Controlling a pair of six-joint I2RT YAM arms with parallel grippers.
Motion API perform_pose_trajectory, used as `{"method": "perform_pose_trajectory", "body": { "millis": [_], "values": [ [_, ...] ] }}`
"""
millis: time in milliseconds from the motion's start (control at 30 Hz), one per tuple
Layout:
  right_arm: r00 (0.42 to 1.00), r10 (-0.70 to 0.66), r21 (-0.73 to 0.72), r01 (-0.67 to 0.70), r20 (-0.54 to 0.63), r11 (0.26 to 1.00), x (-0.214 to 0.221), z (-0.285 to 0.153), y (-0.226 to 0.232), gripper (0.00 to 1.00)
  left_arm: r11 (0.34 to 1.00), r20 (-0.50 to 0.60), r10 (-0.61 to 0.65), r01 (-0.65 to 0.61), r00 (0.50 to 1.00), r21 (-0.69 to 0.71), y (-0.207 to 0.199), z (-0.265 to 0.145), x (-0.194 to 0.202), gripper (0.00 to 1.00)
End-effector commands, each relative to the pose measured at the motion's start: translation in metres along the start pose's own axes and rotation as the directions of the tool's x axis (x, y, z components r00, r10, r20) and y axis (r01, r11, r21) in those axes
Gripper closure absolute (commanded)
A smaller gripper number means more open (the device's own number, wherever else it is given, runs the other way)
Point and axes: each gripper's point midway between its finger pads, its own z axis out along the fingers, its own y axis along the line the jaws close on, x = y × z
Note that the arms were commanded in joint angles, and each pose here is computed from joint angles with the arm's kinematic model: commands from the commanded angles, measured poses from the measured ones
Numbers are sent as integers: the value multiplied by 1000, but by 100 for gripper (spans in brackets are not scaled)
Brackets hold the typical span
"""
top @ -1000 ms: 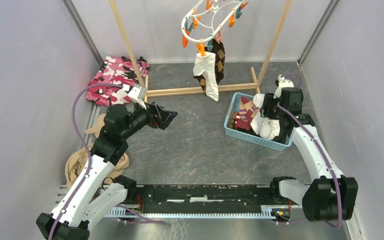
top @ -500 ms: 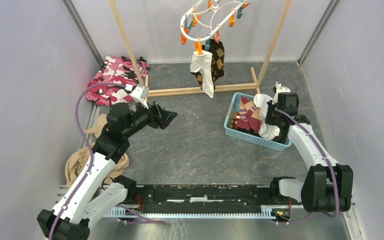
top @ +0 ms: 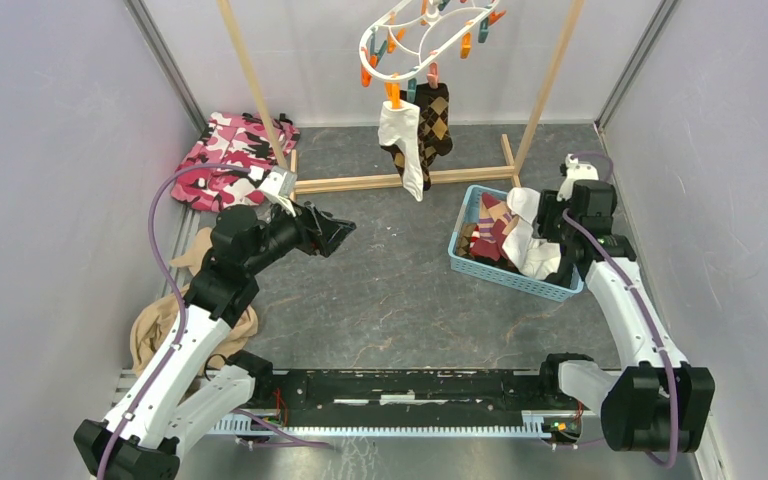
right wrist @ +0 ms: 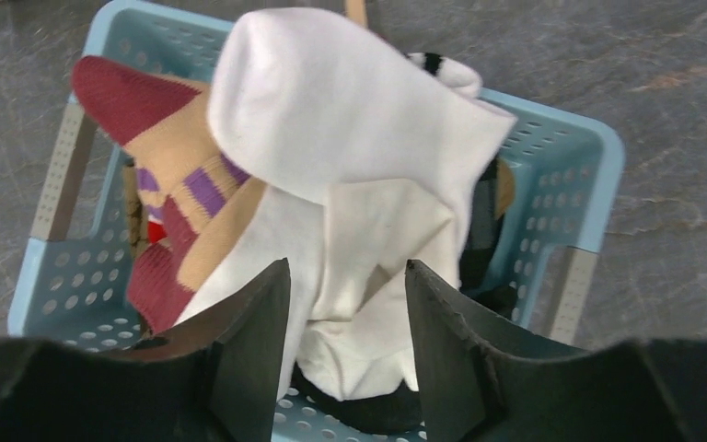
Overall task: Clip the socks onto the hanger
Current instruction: Pick up the sock from the bin.
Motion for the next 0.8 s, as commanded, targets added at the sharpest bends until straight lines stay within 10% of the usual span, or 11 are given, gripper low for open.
{"method": "perform_pose_trajectory", "body": {
  "millis": [0,367,433,767],
  "values": [
    [1000,0,51,0,-12,999,6,0,-20,47,997,83,47,-52,995,58,-15,-3,-28,24],
    [993,45,-41,-49,-106,998,44,33,-11,60,995,75,27,-34,997,93,-19,0,-23,24],
    [994,43,-37,-47,-101,998,42,33,-13,75,995,73,25,-31,997,94,-19,1,-23,24],
    [995,35,17,-36,95,999,-33,-17,-19,97,994,108,50,-60,993,92,-21,2,-35,25]
  ]
}}
